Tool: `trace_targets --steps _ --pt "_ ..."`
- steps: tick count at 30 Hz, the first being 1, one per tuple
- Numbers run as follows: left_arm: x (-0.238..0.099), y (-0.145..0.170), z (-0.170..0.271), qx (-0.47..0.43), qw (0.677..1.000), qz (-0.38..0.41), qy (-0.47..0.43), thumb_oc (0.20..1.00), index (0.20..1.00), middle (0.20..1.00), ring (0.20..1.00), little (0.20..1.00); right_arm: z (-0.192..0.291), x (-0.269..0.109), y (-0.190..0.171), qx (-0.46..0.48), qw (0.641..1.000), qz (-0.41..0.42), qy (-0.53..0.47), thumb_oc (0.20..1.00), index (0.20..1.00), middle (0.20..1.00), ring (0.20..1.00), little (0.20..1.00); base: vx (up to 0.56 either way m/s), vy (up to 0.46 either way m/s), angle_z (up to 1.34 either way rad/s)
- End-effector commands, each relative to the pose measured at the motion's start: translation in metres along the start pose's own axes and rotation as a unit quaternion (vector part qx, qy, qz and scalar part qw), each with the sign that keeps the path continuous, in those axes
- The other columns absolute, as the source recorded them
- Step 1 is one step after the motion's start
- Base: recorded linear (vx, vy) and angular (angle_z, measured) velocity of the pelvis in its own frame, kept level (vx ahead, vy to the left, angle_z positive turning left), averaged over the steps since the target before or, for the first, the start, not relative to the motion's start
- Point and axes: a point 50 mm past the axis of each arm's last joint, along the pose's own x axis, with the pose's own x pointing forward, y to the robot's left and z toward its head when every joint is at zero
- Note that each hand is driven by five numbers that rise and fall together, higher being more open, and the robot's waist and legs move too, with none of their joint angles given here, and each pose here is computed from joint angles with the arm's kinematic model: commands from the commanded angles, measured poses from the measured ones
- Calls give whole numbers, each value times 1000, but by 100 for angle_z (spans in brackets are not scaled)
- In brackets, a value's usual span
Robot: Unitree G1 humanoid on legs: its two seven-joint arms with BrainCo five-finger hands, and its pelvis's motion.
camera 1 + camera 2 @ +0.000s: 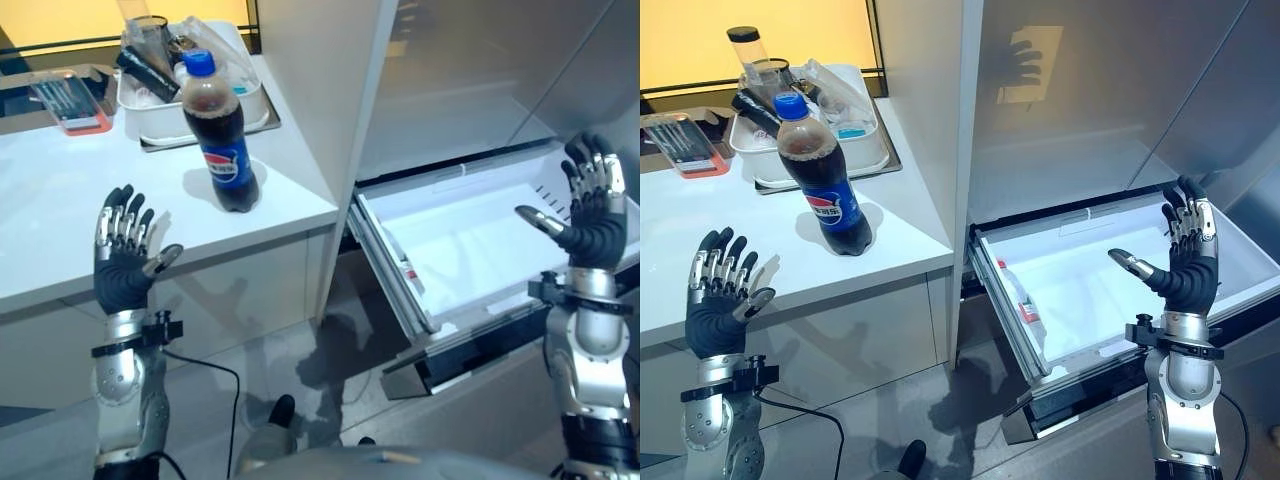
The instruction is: Take the drinks into the refrigerator
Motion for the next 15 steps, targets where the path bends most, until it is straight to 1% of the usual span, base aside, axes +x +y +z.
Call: trace_targets --steps 1,7,9,15 --pt "12 4 2 47 999 -17 -21 1000 1000 1000 1000 1000 21 15 -3 2 997 -6 -73 1000 1000 1000 1000 1000 3 18 -10" --pt "23 8 0 78 997 -6 -23 1000 1000 1000 1000 1000 19 16 0 10 998 5 -66 1000 1000 1000 1000 1000 9 14 -13" --pt "28 12 -4 80 996 16 -20 1000 1000 1000 1000 1000 17 17 2 12 998 10 -61 1000 1000 1000 1000 1000 3 20 -10" --pt "42 25 -5 120 991 47 -21 1000 1000 1000 1000 1000 15 20 7 23 998 27 -54 1000 1000 1000 1000 1000 -2 14 -20"
